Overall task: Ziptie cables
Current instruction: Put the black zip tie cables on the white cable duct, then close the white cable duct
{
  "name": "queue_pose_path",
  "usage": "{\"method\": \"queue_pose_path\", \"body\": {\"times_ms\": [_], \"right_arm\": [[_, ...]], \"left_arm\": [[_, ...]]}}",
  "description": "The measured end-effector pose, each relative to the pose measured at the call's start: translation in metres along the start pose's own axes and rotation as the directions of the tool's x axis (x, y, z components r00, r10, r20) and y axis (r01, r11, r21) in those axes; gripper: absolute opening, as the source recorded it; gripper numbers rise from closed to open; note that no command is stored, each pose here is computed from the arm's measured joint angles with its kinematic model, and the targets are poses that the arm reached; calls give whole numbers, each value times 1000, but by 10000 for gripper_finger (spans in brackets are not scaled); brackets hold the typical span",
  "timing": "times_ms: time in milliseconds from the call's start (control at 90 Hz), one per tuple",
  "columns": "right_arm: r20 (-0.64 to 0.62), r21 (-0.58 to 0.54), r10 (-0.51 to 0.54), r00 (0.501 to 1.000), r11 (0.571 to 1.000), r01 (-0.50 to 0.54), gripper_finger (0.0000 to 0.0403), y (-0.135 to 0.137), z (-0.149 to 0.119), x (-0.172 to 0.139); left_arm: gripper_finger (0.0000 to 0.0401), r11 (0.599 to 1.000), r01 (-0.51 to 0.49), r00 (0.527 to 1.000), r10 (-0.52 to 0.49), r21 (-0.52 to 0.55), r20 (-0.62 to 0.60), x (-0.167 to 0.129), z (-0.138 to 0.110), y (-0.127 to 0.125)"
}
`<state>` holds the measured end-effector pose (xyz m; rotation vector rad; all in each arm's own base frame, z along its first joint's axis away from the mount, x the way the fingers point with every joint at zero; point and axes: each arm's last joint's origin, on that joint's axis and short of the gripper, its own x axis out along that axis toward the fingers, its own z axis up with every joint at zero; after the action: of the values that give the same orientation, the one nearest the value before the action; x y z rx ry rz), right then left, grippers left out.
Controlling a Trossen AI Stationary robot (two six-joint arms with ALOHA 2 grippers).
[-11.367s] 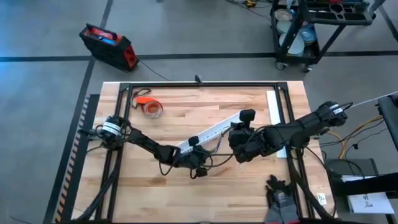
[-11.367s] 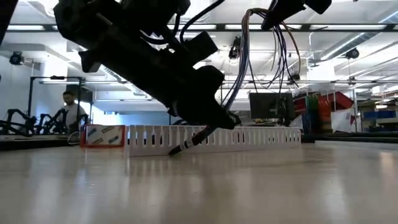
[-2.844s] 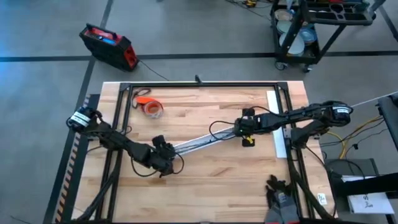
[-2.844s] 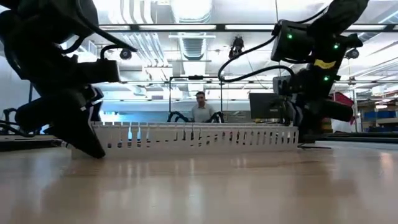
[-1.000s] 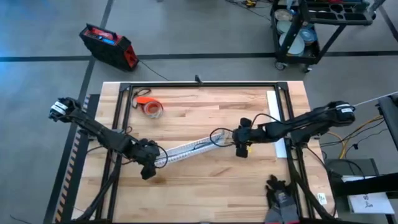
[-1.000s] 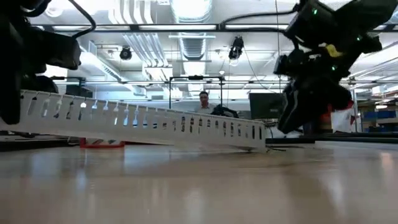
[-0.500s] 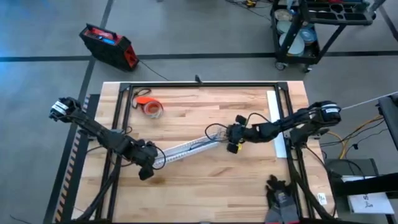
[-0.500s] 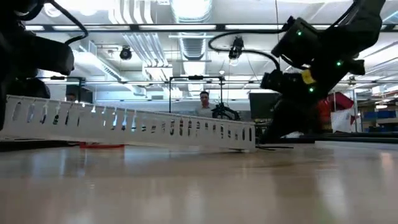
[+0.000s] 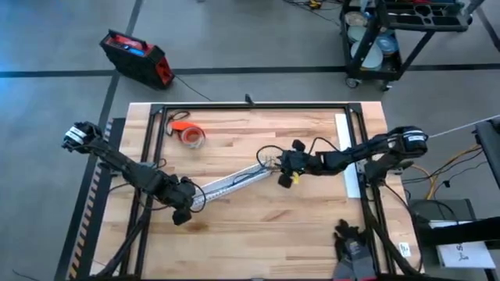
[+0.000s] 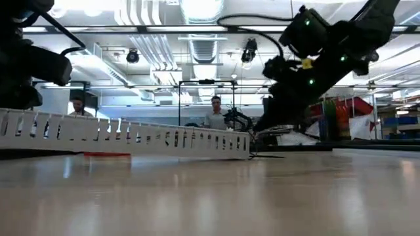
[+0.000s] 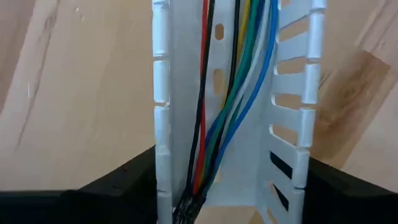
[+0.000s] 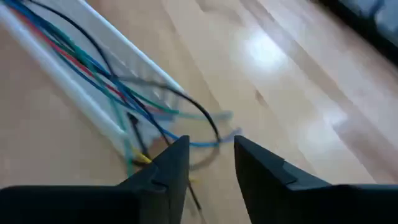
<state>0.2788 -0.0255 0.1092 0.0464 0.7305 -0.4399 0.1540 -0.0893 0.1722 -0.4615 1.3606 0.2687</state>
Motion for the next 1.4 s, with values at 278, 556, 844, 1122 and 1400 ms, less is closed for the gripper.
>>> {"method": "queue_pose_path", "body": {"times_ms": [278, 556, 844, 1122, 1400], "right_arm": [[-120, -28, -60, 991, 998, 57, 146, 2, -9, 24], [-205, -218, -238, 950, 957, 193, 137, -7, 15, 1], [-129, -224, -208, 970, 959, 176, 159, -10, 31, -20], [-61, -242, -148, 987, 962, 129, 179, 3, 37, -43], [-22, -180, -82, 996, 981, 77, 231, 5, 44, -53]], "left_arm": [[233, 1000, -17, 1000, 17, -7, -5, 4, 0, -1], [253, 998, -49, 999, 49, -25, -25, 10, -2, 1], [239, 999, -45, 999, 45, -12, -18, 10, -3, -1], [226, 1000, -25, 1000, 25, -4, 1, 4, -5, -6], [232, 999, -32, 882, 41, -26, 470, -20, 1, -31]]}}
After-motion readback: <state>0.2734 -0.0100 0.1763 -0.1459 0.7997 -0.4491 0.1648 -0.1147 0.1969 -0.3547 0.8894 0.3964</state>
